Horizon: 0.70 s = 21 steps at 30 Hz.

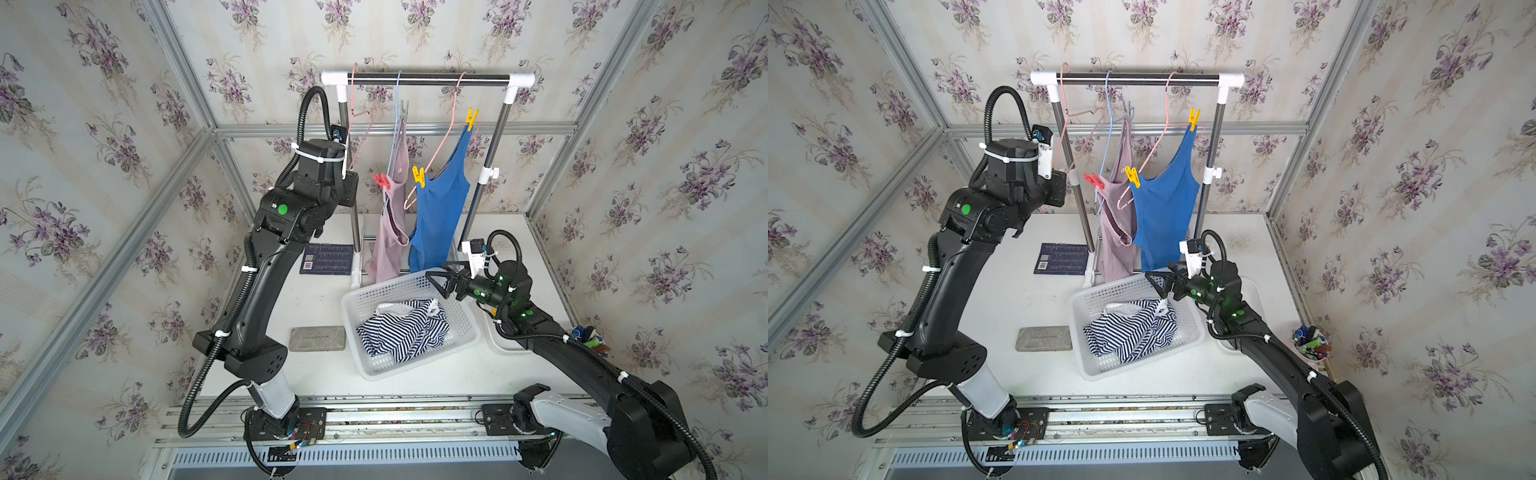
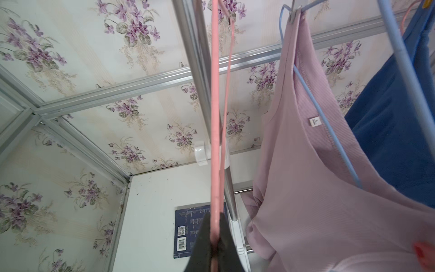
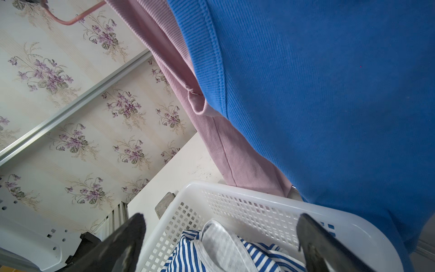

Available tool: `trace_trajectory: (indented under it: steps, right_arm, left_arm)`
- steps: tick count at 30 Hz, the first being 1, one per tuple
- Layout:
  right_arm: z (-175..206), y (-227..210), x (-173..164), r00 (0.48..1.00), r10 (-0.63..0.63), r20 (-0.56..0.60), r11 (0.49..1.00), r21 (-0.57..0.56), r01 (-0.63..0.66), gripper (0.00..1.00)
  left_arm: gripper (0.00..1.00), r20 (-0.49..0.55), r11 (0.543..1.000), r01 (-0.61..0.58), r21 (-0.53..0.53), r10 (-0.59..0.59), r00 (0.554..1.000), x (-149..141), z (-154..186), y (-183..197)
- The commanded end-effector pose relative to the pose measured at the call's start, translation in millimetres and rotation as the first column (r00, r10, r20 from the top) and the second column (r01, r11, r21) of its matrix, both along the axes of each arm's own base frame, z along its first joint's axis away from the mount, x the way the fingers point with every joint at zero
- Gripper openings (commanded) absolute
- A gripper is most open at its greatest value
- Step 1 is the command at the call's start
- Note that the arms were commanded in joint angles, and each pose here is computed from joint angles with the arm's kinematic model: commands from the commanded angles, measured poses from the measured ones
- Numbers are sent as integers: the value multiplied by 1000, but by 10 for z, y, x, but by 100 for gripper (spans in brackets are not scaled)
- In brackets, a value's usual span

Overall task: Remove the clothespins securing tank tops to the hanger
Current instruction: Place the hanger on the clothesline.

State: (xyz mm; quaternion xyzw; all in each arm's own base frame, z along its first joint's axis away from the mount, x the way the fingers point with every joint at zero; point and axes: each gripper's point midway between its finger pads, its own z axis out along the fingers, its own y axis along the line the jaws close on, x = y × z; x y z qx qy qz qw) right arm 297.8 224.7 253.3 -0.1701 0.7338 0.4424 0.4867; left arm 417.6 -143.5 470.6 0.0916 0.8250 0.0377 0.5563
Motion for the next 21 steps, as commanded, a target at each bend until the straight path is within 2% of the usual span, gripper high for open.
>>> trace_trajectory:
  steps: [1,10,14,15,16,18,19,21]
  right_arm:
    - [-6,-36,24,999,-26,19,999,-18,26,100]
    - [-27,-38,64,999,-37,12,999,-18,37,100]
    - [-48,-54,81,999,-50,9,999,-22,50,100]
    - [-54,-54,82,999,-50,8,998,-22,50,100]
    - [-43,-57,81,999,-51,10,999,-19,51,100]
    - [-46,-56,74,999,-50,6,999,-13,50,100]
    - [-50,-54,70,999,-49,3,999,-12,49,100]
    - [-51,-61,61,999,-50,2,999,-11,50,100]
  left_arm:
    - [0,-27,999,20,-32,-21,999,40,-112,-75]
    - [0,-90,998,3,-56,-8,996,-58,-433,-41]
    - [8,-75,997,-3,-81,-3,997,-158,-447,8]
    - [12,-69,996,3,-90,-10,998,-183,-440,9]
    - [21,-63,995,14,-100,-20,998,-206,-441,-3]
    - [44,-53,993,28,-115,-35,998,-238,-431,-13]
    - [59,-51,992,30,-119,-36,998,-249,-433,-13]
    - [70,-49,991,33,-128,-40,998,-278,-424,-8]
